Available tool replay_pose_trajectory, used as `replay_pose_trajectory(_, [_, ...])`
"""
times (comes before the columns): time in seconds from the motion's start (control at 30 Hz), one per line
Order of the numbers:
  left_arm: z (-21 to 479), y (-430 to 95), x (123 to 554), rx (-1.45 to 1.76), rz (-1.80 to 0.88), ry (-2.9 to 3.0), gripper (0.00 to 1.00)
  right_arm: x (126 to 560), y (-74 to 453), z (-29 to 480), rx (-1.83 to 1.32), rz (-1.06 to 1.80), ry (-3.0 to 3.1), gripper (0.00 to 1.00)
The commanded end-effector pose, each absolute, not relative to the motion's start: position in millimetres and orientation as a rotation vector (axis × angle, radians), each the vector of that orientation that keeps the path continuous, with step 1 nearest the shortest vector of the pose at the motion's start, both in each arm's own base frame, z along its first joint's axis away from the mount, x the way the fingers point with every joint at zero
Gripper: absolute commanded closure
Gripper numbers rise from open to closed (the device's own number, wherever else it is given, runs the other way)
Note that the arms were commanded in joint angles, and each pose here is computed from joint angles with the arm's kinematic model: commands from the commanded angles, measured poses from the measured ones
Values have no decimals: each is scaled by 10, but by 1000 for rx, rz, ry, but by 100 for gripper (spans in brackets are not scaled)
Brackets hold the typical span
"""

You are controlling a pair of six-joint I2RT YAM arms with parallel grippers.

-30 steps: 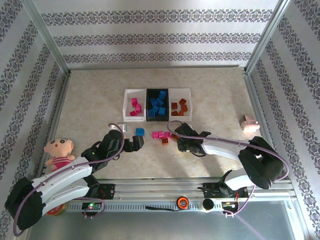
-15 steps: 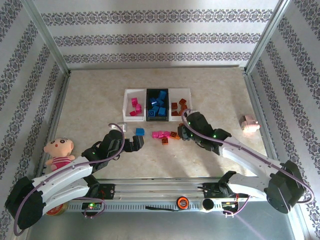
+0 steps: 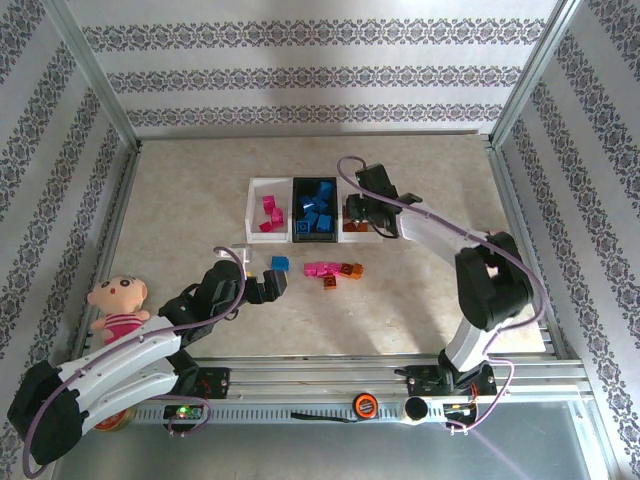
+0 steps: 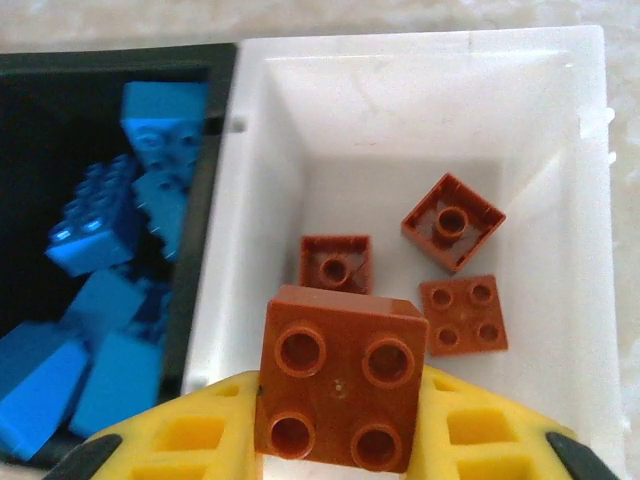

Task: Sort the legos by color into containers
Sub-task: Place the lego in the container.

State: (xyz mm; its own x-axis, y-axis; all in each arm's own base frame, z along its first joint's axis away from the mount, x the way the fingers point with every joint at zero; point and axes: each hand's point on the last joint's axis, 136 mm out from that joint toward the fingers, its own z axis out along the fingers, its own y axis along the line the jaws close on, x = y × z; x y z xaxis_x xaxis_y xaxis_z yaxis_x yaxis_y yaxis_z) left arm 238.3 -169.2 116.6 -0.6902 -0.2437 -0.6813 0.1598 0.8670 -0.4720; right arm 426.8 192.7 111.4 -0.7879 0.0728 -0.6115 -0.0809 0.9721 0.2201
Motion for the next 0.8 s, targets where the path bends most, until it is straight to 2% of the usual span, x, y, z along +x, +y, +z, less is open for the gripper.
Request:
replay_pose_trajectory(0.0, [1208,-1628,2398,-46,-603,2244,0,4449,1947,1131,20,319,2454,66])
replay_pose_trajectory(0.13, [1224,-1628,2401,-34,-594,2247,0,4544,1969,1102,43,332,2467,43])
replay_pose_trajectory(0.23, [1244,-1632,2405,-24,-591,2245,0,4522,1984,1234,43,358,2442,34])
replay_pose_trajectory(0.5, [1315,-1749,2468,45,-595,2251,0,4094,1988,1550,14,423,2368,29])
replay_pose_trajectory(0.67, [1264,-1820,2610,87,-513,2308,10,3712,2007,1442,-22,446,2378,28])
replay_pose_trajectory(0.77, [1092,-1864,2754,141,-396,2384,11,3542,1975,1348,-23,452,2393,28])
